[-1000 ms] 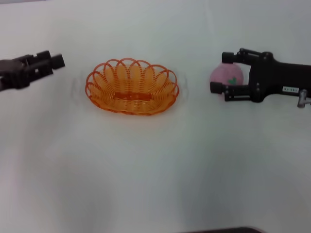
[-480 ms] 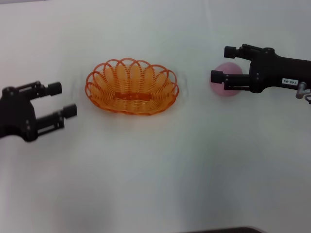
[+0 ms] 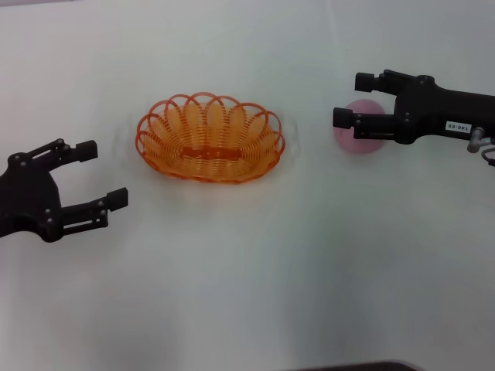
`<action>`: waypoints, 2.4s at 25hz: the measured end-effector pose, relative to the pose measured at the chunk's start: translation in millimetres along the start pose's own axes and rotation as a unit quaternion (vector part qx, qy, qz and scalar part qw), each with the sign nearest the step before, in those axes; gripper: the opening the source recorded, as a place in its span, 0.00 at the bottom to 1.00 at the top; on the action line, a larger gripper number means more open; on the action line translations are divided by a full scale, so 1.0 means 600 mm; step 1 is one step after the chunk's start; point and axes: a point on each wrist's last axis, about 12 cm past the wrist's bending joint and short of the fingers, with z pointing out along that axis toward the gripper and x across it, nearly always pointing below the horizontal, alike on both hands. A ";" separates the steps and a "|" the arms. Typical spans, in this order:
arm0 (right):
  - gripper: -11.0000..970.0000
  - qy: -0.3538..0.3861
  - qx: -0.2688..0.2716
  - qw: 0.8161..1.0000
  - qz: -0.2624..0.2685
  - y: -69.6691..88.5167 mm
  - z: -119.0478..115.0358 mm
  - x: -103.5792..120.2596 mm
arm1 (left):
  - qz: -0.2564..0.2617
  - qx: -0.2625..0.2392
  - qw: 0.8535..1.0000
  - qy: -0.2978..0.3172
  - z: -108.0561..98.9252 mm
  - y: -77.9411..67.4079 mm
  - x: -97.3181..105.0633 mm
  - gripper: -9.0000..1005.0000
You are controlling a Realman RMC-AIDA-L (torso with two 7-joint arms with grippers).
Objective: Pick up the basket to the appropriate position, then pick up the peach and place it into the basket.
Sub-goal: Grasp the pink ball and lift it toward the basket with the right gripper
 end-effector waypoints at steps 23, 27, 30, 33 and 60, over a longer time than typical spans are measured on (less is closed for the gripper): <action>0.97 -0.001 -0.005 1.000 0.024 -0.003 0.004 -0.013 | 0.000 0.012 1.000 -0.002 0.003 -0.003 -0.002 0.86; 0.97 0.001 -0.004 1.000 0.031 -0.011 0.000 -0.025 | 0.000 0.016 1.000 -0.004 0.002 -0.006 -0.002 0.86; 0.97 0.006 -0.006 0.999 0.035 -0.018 -0.003 -0.045 | -0.001 0.018 1.000 -0.004 0.003 -0.006 -0.002 0.86; 0.97 0.012 -0.024 0.999 0.037 -0.024 -0.011 -0.077 | -0.001 0.019 1.000 -0.004 0.003 -0.006 -0.002 0.86; 0.97 0.334 0.099 0.937 -0.011 -0.048 0.089 -0.150 | -0.005 0.031 1.000 -0.001 0.016 -0.006 -0.005 0.86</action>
